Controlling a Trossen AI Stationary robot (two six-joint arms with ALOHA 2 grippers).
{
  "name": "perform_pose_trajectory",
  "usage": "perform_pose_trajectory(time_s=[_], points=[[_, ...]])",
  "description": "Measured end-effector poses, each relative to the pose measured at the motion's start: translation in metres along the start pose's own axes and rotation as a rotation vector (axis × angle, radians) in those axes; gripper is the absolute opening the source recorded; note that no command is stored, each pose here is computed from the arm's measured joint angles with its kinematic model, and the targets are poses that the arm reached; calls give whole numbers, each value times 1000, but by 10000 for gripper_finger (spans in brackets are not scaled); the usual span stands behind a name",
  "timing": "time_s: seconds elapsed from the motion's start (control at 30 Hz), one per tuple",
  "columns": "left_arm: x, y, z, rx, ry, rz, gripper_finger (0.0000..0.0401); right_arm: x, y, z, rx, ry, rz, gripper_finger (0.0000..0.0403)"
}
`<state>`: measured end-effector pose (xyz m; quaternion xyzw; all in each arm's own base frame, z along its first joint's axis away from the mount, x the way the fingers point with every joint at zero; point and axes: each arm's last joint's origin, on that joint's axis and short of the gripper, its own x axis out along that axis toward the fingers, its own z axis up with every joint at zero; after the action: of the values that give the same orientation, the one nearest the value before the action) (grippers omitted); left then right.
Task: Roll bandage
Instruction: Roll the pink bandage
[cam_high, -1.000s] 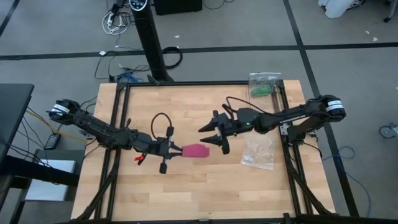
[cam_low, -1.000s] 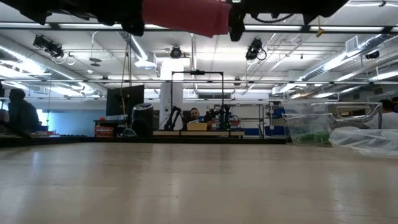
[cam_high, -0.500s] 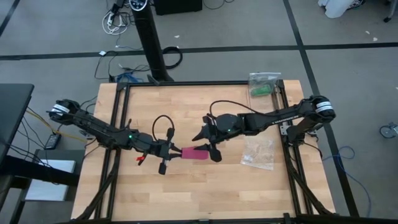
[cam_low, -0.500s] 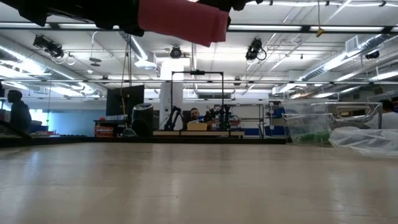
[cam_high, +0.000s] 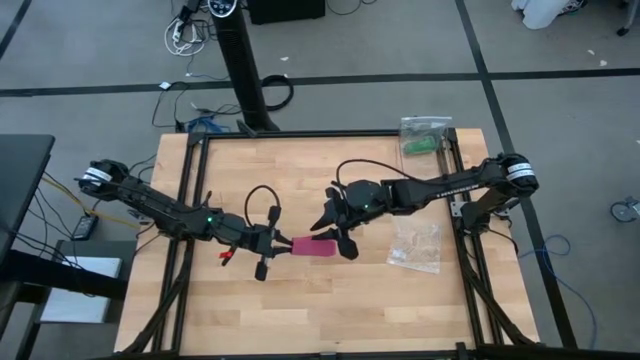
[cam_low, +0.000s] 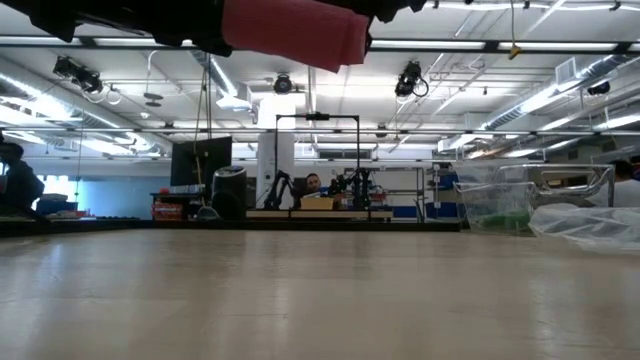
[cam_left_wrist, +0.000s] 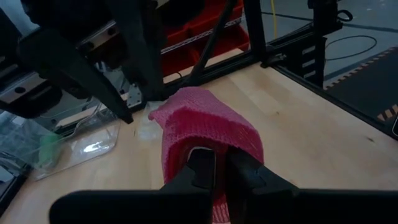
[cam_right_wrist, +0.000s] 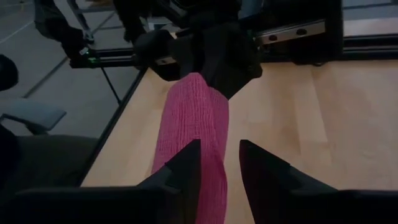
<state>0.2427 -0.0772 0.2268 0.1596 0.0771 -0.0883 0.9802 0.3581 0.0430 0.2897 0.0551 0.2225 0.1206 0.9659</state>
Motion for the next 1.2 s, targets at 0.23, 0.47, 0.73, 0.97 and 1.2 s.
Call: perform_pose_trajectory(time_s=[0.23, 0.47, 0.73, 0.97, 1.2], points=[[0, 0, 0, -1, -2, 0, 19, 0, -1, 0, 7, 8, 36, 109], [0, 0, 0, -2, -4, 0, 19, 0, 0, 0, 6, 8, 54, 73], [0, 0, 0, -20, 2, -2, 19, -2, -1, 2, -6, -11, -4, 34], [0, 0, -1, -21, 7, -4, 19, 5, -12, -1, 58, -8, 49, 100], [0, 0, -2, -19, 17, -7, 19, 16, -18, -9, 112, 20, 121, 122]])
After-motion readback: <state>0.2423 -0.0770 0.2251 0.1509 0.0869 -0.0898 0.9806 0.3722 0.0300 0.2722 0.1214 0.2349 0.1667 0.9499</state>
